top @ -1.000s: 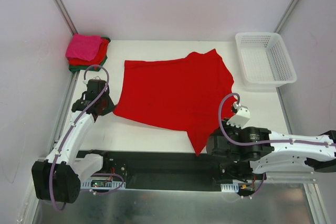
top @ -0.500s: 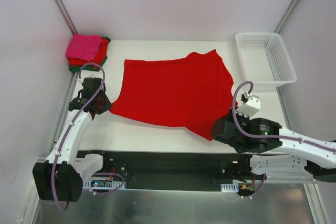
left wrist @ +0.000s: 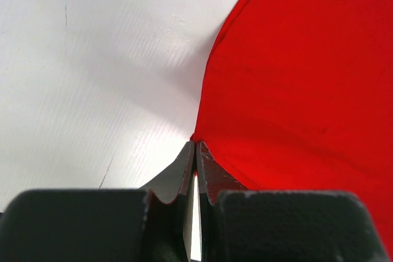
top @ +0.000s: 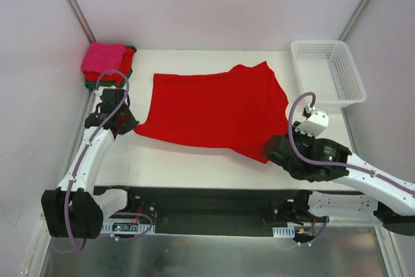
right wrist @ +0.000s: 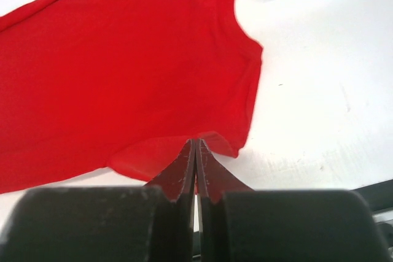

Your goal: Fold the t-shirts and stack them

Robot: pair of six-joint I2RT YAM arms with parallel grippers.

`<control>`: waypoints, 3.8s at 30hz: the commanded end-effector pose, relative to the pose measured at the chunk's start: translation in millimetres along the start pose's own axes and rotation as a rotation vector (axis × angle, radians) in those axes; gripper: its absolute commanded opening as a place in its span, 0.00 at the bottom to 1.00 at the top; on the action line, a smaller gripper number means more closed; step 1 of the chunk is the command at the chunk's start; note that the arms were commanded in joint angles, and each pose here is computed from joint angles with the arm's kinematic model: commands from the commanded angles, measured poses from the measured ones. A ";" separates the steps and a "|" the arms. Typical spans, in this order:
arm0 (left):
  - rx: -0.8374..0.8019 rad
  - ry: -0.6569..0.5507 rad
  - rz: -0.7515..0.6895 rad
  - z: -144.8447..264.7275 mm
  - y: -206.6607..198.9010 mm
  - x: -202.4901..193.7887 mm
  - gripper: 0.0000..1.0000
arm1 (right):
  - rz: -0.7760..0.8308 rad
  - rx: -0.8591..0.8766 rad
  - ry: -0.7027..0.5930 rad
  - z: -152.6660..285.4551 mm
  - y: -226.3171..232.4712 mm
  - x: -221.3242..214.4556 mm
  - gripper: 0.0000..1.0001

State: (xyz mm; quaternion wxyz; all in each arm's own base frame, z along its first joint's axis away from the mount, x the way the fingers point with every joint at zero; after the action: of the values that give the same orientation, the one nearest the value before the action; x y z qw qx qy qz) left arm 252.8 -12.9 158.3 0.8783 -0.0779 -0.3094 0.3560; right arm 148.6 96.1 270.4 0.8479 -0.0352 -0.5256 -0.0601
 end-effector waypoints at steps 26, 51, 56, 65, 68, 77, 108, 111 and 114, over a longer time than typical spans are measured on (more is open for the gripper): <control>0.009 -0.004 0.009 -29.1 -18.2 21.4 0.00 | 0.173 0.093 0.347 -50.0 13.0 -92.6 0.49; 0.009 0.014 0.006 -36.1 -16.7 16.3 0.00 | -0.120 0.227 0.516 -81.1 -24.0 -149.9 0.58; 0.008 0.011 0.008 -36.2 -17.0 16.9 0.00 | -0.151 0.246 0.550 -90.2 -29.8 -151.3 0.57; 0.013 0.015 0.004 -38.5 -16.9 16.2 0.00 | -0.196 0.250 0.581 -101.1 -30.8 -159.6 0.53; 0.012 0.016 0.007 -39.2 -16.7 16.2 0.00 | -0.208 0.236 0.590 -105.7 -33.5 -160.3 0.53; 0.019 0.014 0.004 -40.5 -15.1 15.7 0.00 | -0.211 0.202 0.615 -113.1 -38.5 -163.3 0.54; 0.005 -0.006 -0.001 -35.0 -16.2 19.8 0.00 | -0.232 0.172 0.658 -134.9 -45.5 -172.8 0.29; 0.007 -0.004 -0.001 -35.1 -15.5 19.1 0.00 | -0.226 0.167 0.662 -135.0 -46.3 -174.1 0.29; 0.005 -0.008 0.001 -34.7 -15.5 19.3 0.00 | -0.223 0.157 0.670 -135.7 -47.7 -175.7 0.30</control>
State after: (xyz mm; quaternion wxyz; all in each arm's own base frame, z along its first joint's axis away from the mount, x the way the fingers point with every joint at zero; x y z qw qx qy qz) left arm 291.2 -13.7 139.0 0.8829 -0.0756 -0.2933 0.3587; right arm 183.2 45.7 55.0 0.9609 0.1128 -0.2206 -0.1237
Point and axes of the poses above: each gripper's point midway between its finger pads, its own z axis back along the fingers, its own y axis along the line the jaws close on, x = y × z, the point moved 3 cm from there along z, back along the fingers, and after that the axes turned 13 degrees about z, right-handed, at the moved point
